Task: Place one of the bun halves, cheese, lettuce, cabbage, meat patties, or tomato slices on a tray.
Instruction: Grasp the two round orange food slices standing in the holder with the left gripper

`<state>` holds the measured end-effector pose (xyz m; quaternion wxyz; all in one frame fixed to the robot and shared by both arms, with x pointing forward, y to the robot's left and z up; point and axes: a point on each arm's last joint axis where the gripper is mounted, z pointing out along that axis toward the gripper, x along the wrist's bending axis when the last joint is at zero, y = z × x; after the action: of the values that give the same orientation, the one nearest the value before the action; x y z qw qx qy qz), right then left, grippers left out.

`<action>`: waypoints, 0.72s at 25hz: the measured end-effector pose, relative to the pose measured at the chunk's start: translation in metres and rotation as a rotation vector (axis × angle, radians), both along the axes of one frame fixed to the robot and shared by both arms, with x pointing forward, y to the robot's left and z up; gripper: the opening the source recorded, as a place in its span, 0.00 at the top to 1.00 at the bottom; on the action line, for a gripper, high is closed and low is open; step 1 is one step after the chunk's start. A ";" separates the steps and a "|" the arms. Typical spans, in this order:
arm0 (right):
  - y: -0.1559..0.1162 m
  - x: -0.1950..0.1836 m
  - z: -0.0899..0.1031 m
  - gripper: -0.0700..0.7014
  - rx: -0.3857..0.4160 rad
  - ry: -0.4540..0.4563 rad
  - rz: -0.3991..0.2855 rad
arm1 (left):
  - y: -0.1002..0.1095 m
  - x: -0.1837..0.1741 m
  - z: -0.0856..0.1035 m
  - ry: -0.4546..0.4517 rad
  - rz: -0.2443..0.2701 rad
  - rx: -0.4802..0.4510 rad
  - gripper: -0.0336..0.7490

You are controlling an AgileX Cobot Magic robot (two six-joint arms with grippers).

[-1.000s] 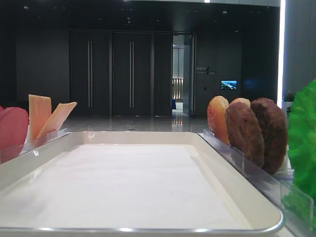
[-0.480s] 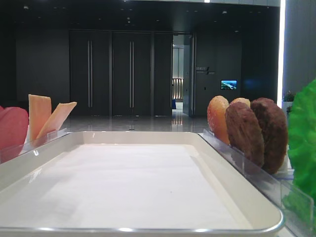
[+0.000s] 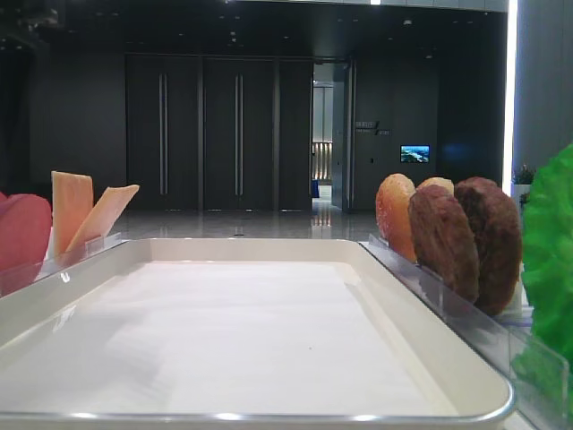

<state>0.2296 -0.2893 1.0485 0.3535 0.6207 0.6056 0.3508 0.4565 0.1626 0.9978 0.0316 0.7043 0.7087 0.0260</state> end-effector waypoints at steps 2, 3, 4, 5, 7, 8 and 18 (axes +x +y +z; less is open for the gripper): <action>0.000 0.000 0.000 0.16 0.000 0.000 0.000 | -0.001 0.001 -0.005 0.019 -0.006 0.008 0.14; 0.000 0.000 0.000 0.16 0.000 0.000 0.000 | -0.002 0.002 -0.007 0.028 -0.008 0.011 0.14; 0.000 0.000 0.000 0.16 0.000 0.000 0.000 | -0.003 0.002 -0.009 0.036 -0.009 0.014 0.14; 0.000 0.000 0.000 0.16 0.000 0.000 0.000 | -0.003 0.002 -0.011 0.045 -0.011 0.020 0.14; 0.000 0.000 0.000 0.16 0.000 0.000 0.000 | -0.003 0.003 -0.013 0.054 -0.014 0.025 0.14; 0.000 0.000 0.000 0.16 0.000 0.000 0.000 | -0.003 0.003 -0.014 0.058 -0.015 0.028 0.16; 0.000 0.000 0.000 0.16 0.000 0.000 0.000 | 0.002 0.000 -0.017 0.113 -0.047 0.100 0.71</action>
<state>0.2296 -0.2893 1.0485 0.3535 0.6207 0.6056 0.3508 0.4561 0.1644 0.9810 -0.0431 0.7217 0.6906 0.0207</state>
